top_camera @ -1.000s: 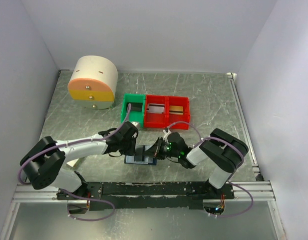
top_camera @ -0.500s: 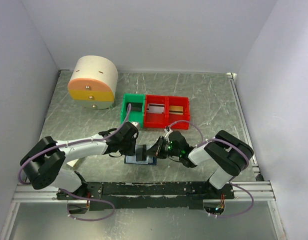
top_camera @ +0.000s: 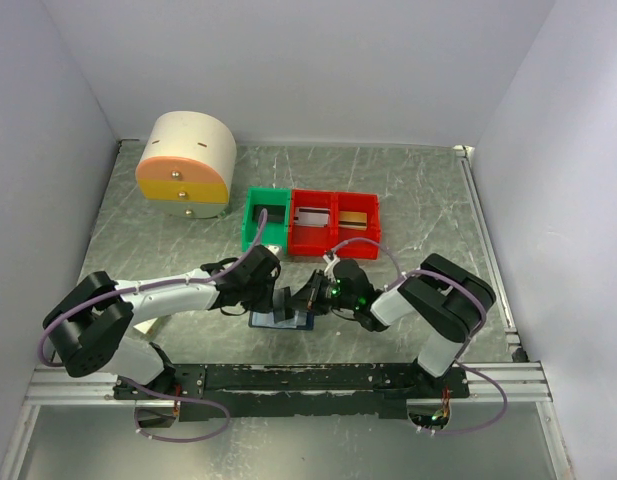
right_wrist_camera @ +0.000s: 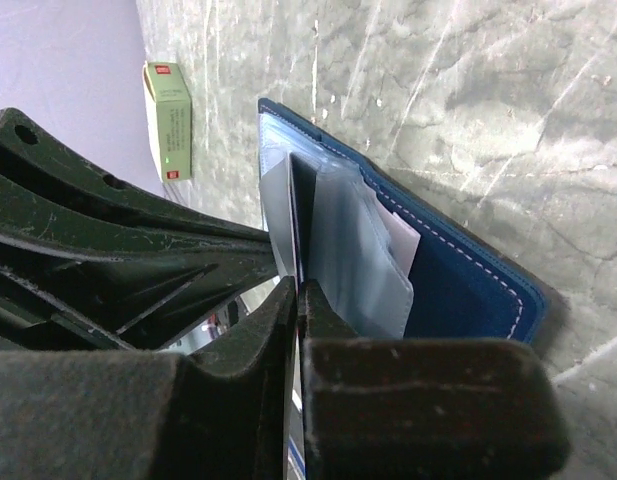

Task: Take the credit cards out of the card holder

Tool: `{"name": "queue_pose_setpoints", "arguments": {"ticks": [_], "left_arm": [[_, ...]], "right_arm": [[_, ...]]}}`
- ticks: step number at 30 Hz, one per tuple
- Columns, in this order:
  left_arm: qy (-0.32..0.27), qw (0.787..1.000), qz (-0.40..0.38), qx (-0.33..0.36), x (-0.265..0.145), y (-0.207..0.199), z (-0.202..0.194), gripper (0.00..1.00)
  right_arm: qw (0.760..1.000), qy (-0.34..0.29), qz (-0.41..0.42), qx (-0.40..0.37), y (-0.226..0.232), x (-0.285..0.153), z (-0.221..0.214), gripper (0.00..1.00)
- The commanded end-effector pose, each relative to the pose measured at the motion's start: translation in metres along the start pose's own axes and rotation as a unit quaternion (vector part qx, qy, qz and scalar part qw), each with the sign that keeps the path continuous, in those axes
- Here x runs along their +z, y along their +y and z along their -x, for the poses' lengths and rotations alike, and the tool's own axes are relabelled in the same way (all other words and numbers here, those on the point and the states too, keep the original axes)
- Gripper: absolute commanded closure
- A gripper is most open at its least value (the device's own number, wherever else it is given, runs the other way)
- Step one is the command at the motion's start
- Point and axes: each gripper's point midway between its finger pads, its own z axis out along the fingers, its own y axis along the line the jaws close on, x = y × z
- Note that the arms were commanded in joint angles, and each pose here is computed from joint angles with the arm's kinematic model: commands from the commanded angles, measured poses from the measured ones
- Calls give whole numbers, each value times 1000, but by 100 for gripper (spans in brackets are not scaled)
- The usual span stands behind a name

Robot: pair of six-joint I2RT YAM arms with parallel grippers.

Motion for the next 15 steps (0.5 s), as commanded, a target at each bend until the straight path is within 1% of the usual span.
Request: {"name": "queue_pose_setpoints", "arguments": {"ticks": [1,2,6,11,12,15], "left_arm": [[32,999,36,5,3,16,-21,84],[32,999,38,4,3,17,-22,84],[24,999,42,1,1,18,-19,84],[12,1000,25,3,-2,11,-13,83],[10,1000,22,3,-2,9,-12,83],[9,1000,20,3,-3,8,-11,83]], "right_arm": [[1000,-20,3,-7,3,-6,6,98],[1000,-20,-6,-10,-1,-8,6,100],[999,-15,-28,-20,-10,-15,3,100],[1000,-11,-12,-13,-7,-18,-1,100],[1000,-7,-7,-13,-5,-17,-2,100],[1000,-3,6,-11,0,-14,-2,94]]}}
